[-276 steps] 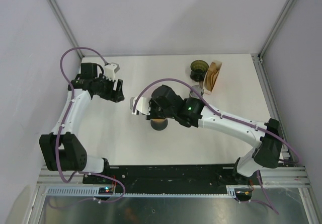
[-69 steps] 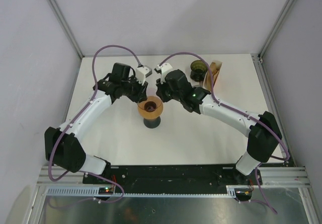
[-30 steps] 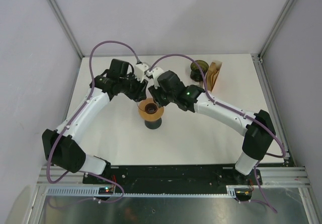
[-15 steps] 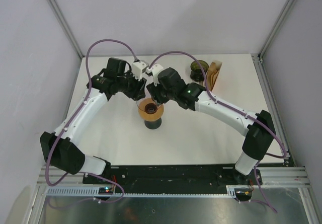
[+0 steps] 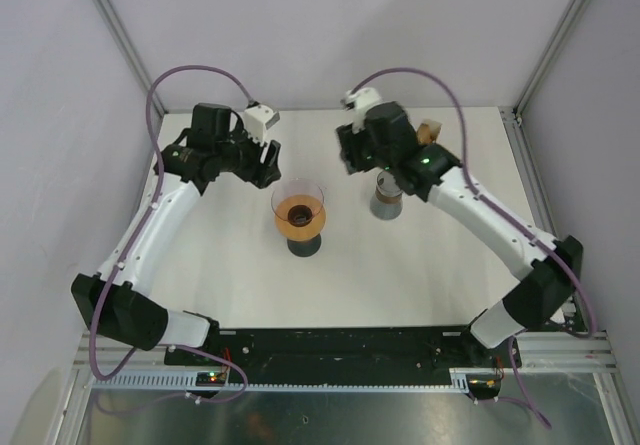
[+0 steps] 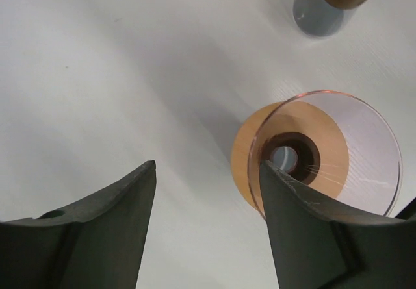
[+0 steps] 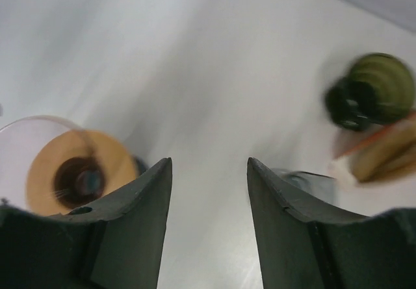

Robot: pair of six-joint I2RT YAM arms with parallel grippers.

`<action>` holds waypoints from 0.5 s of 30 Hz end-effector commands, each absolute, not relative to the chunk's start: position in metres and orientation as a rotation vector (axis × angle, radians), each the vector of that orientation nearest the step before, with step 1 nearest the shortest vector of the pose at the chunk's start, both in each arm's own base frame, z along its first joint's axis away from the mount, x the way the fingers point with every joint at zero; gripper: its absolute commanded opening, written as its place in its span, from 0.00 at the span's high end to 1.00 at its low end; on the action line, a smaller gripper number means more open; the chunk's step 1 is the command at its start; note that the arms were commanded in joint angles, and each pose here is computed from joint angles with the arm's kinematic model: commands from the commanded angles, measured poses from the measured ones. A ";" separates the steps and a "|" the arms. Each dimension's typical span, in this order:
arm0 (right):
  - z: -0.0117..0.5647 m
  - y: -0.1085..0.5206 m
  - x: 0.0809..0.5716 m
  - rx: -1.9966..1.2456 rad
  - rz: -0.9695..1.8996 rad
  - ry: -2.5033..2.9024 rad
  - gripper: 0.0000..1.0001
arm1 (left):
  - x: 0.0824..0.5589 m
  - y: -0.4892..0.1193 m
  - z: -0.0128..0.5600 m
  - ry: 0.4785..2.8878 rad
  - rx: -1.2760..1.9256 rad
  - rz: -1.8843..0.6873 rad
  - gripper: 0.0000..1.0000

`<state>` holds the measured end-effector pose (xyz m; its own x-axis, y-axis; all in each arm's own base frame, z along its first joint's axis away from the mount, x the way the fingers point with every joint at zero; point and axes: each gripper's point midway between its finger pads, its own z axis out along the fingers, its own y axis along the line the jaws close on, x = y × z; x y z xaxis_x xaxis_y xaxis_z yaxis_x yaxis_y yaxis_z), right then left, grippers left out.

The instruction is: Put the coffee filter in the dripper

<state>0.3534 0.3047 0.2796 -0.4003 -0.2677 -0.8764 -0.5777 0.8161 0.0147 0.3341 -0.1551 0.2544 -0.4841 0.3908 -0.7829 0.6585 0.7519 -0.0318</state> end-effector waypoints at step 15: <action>0.227 0.075 0.458 0.093 -0.108 2.116 0.59 | 0.361 -0.104 0.272 2.130 0.598 -0.345 0.26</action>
<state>0.4380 0.0852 0.2279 -0.5579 -0.0227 -0.8296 0.0456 0.9973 -0.0579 0.3562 -0.1058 0.2622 -0.5269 0.3048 -0.7934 0.5368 0.8431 -0.0326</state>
